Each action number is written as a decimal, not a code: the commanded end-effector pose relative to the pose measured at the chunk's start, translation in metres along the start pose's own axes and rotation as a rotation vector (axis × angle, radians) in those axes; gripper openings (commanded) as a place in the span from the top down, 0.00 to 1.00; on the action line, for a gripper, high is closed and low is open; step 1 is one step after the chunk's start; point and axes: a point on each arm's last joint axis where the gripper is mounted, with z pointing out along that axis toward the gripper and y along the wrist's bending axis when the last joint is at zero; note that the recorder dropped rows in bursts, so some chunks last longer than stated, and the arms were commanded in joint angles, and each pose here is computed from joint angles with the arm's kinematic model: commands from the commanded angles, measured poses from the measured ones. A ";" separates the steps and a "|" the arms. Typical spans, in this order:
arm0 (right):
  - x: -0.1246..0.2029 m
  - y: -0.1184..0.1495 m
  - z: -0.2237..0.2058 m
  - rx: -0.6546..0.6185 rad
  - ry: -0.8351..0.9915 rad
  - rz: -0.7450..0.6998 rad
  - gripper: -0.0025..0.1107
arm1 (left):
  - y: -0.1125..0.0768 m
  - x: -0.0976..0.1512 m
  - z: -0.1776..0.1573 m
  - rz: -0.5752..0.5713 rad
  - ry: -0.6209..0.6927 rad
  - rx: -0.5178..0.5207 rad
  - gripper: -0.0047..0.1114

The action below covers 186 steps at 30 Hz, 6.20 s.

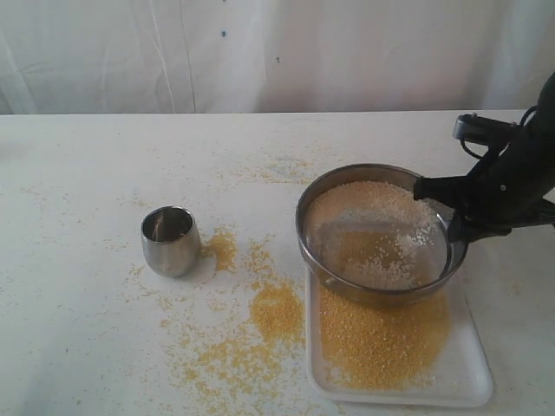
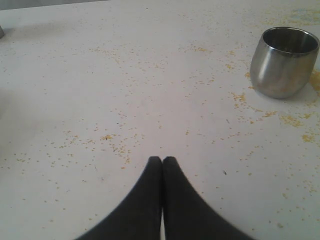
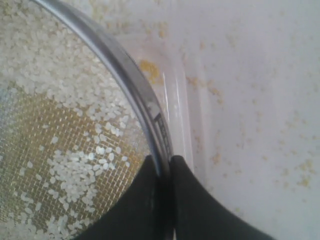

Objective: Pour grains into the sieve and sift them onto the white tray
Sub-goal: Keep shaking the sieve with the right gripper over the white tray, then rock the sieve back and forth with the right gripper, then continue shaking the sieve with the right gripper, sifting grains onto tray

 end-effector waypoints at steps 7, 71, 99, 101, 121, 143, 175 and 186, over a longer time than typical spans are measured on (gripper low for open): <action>-0.015 0.001 -0.007 -0.013 -0.151 0.004 0.98 | 0.000 0.002 0.000 -0.001 0.002 -0.001 0.96; 0.026 0.004 -0.017 -0.059 -0.034 -0.087 0.98 | 0.000 0.002 0.000 -0.001 0.002 -0.001 0.96; 0.042 0.002 -0.010 -0.057 0.100 0.005 0.98 | 0.000 0.002 0.000 -0.001 0.002 -0.001 0.96; 0.056 0.001 -0.011 -0.059 0.230 -0.007 0.98 | 0.000 0.002 0.000 -0.001 0.002 -0.001 0.96; 0.049 0.001 -0.008 -0.070 0.143 -0.027 0.98 | 0.000 0.002 0.000 -0.001 0.002 -0.001 0.96; 0.033 0.003 -0.012 -0.075 -0.046 0.002 0.98 | 0.000 0.002 0.000 -0.001 0.002 -0.001 0.96; 0.027 0.004 -0.024 -0.093 -0.167 0.056 0.98 | 0.000 0.002 0.000 -0.001 0.002 -0.001 0.96; 0.057 0.005 -0.026 -0.108 0.094 -0.027 0.98 | 0.000 0.002 0.000 -0.001 0.002 -0.001 0.96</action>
